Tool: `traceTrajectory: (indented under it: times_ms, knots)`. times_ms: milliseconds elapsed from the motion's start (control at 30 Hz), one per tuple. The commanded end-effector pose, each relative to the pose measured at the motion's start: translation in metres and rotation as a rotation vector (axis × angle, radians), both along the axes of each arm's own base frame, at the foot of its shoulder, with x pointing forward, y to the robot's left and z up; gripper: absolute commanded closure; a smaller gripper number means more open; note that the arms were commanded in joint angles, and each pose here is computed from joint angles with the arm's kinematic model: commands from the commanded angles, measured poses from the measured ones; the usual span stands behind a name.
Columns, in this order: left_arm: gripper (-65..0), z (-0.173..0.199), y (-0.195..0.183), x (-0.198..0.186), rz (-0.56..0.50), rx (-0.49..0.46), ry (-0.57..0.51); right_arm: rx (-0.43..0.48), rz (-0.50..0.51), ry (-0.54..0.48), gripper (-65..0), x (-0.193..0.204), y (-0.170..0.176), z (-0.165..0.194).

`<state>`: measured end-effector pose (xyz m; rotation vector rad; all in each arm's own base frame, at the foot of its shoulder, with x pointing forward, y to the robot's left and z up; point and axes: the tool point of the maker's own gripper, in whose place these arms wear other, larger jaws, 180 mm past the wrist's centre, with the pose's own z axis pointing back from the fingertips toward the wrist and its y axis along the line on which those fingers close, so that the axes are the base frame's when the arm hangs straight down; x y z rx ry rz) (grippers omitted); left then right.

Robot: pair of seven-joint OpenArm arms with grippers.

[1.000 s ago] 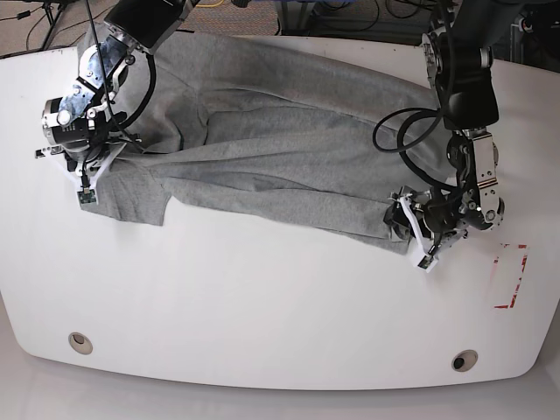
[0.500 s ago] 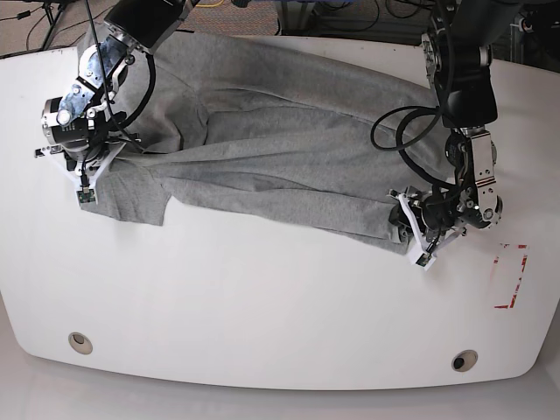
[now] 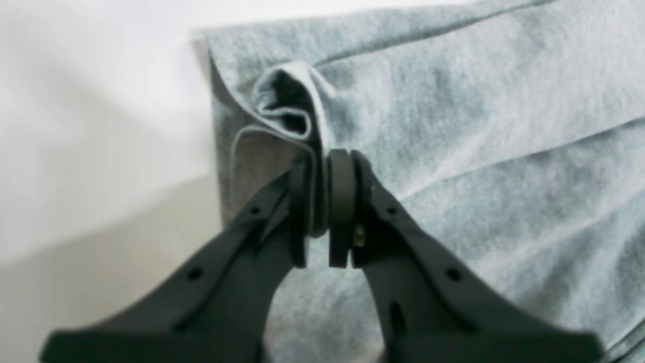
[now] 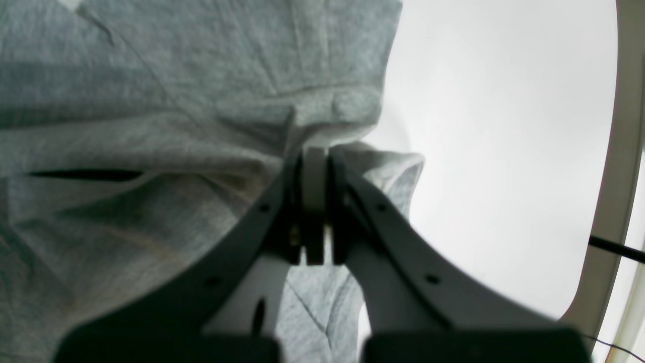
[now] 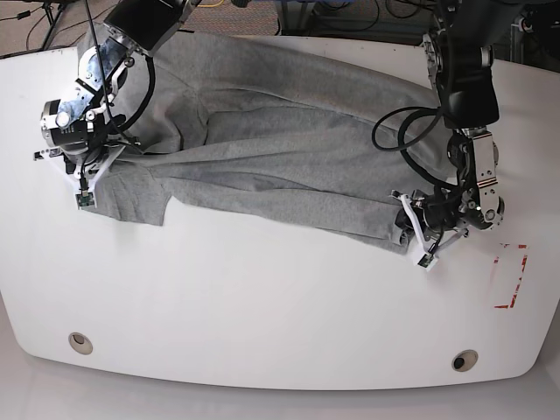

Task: Layout the t-shirt on the table in an organized manner, then fold the t-shirt properly
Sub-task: 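Pull the folded edge with both grippers to straighten the shirt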

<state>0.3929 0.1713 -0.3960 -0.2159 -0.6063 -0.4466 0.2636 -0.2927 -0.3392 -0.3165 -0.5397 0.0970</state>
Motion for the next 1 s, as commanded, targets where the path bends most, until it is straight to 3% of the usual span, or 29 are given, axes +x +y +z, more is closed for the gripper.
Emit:
traceTrajectory:
  times_ms: [0, 200, 667, 967]
  knots:
    - [-3.6, 0.029, 0.018, 0.021, 0.019, 0.018, -0.085, -0.018, 0.004, -0.055, -1.0, 0.011, -0.003, 0.015]
    - [-3.9, 0.036, 0.048, 0.021, 0.073, 0.038, -0.100, -0.018, 0.014, -0.083, -1.1, 0.022, -0.001, 0.023]
    - [-4.0, 0.061, 0.142, 0.009, 0.257, 0.097, -0.139, -0.029, 0.195, -0.083, -0.8, 0.047, 0.048, 0.025]
    - [-4.0, 0.063, 0.162, 0.000, 0.306, 0.102, -0.139, -0.035, 0.220, -0.108, -0.8, 0.059, 0.055, 0.034]
